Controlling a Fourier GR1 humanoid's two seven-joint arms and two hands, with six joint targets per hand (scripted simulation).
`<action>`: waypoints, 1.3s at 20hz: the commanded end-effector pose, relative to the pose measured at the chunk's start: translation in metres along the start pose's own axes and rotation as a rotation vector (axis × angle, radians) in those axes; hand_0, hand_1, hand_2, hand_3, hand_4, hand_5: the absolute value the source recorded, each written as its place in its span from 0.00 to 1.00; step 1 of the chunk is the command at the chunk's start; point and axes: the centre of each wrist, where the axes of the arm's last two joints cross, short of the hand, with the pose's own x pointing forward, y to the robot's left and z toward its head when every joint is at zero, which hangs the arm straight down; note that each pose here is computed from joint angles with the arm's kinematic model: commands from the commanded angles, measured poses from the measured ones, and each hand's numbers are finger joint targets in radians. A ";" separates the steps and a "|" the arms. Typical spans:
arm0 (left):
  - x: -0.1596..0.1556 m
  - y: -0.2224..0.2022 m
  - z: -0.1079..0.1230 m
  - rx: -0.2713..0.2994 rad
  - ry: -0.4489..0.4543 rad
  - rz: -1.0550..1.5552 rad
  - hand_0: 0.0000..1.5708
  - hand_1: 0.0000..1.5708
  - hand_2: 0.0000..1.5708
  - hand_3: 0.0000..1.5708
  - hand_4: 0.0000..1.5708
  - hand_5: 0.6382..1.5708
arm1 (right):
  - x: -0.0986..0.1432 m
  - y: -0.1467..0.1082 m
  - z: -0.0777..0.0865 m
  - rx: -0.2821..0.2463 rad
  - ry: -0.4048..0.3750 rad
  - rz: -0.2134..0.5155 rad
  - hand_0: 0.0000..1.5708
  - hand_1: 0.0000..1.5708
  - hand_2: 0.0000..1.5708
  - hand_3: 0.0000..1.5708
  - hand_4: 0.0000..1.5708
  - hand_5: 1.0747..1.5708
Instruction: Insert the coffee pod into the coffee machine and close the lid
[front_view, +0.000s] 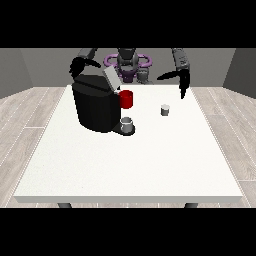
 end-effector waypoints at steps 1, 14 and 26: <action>-0.006 0.022 -0.016 0.062 0.049 -0.003 0.00 0.00 0.00 0.00 0.00 1.00 | 0.016 0.007 -0.004 0.052 -0.032 0.002 0.00 0.00 0.00 0.00 0.08 1.00; -0.008 -0.018 -0.043 -0.086 0.148 -0.182 0.00 0.00 0.07 0.00 0.00 1.00 | 0.008 0.002 -0.036 -0.023 0.065 0.021 0.00 0.00 0.00 0.00 0.24 1.00; -0.037 0.006 -0.034 -0.089 0.175 -0.391 0.45 0.45 0.49 0.31 0.00 1.00 | 0.001 0.018 -0.034 -0.024 0.090 0.067 0.00 0.00 0.00 0.00 0.23 1.00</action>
